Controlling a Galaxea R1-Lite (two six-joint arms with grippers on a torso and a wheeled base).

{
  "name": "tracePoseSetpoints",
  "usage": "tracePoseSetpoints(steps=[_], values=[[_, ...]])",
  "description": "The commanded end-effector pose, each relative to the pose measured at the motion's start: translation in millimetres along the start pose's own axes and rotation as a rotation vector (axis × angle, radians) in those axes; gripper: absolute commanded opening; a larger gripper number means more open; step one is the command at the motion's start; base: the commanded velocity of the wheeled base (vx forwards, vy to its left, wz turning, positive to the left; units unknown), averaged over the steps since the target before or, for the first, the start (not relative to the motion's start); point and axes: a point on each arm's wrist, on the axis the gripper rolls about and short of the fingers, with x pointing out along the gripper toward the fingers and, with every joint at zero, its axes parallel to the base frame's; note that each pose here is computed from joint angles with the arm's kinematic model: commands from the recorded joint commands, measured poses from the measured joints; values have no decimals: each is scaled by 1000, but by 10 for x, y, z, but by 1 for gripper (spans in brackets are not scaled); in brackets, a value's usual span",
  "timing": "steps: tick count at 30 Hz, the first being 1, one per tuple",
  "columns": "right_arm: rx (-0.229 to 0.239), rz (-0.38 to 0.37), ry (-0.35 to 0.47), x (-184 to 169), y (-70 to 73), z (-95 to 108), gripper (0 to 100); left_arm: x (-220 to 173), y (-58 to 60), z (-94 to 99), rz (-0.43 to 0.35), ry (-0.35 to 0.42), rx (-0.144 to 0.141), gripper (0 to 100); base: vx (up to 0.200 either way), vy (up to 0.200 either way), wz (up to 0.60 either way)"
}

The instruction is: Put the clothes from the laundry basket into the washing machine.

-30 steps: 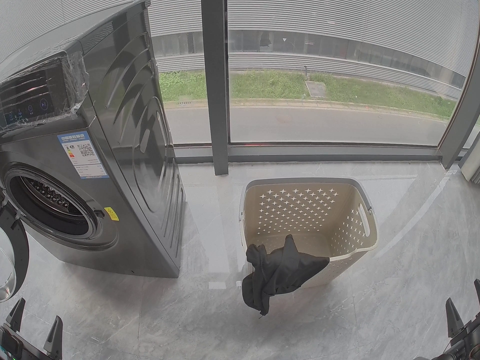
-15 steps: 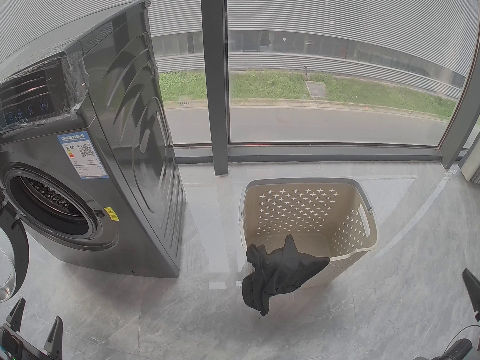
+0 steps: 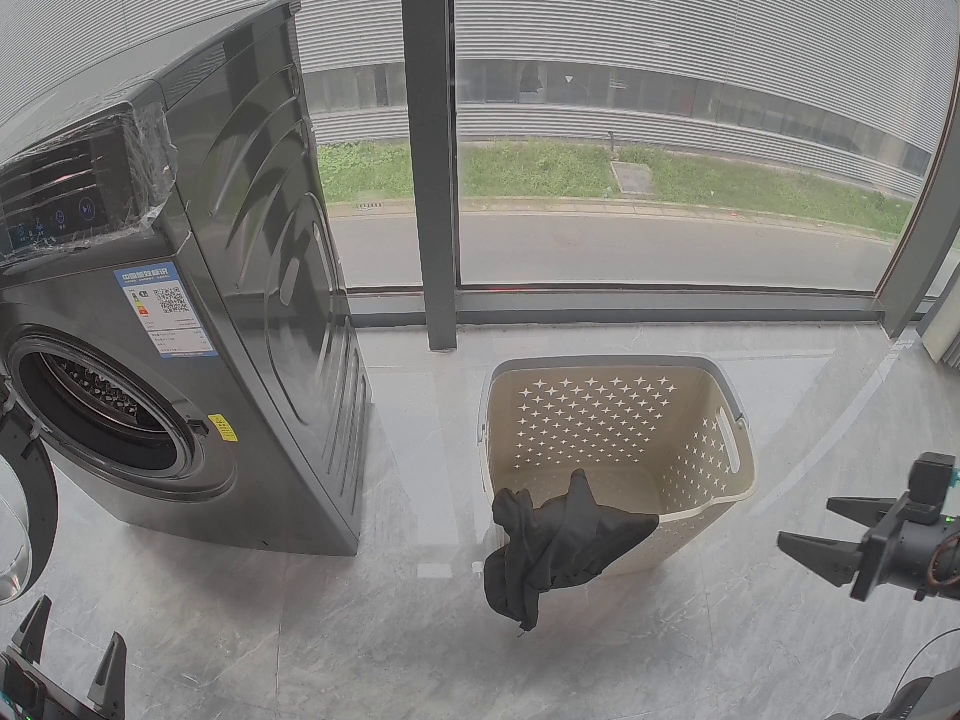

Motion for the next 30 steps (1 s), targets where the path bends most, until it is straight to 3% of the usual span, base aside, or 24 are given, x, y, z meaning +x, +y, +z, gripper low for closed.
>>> tracePoseSetpoints(steps=[1,9,21,22,24,29,30], values=[[15,34,234,754,-3,-194,100,-2,1,-44,0,-2,-2,100,0,0,0],[9,36,271,1136,-14,-325,100,-2,1,-44,0,-2,-2,100,0,0,0],[-25,26,226,1685,-58,-553,100,-2,1,-44,0,-2,-2,100,0,0,0],[-57,37,216,1792,-66,-594,100,-2,1,-44,0,-2,0,100,0,0,0],[-76,47,206,1858,-57,-601,100,-2,1,-44,0,-2,-2,100,0,0,0],[-93,66,191,1968,-12,-583,100,-2,1,-44,0,-2,-2,100,0,0,0],[-127,75,187,2065,3,-590,100,-2,1,-44,0,-2,-2,100,0,0,0]])
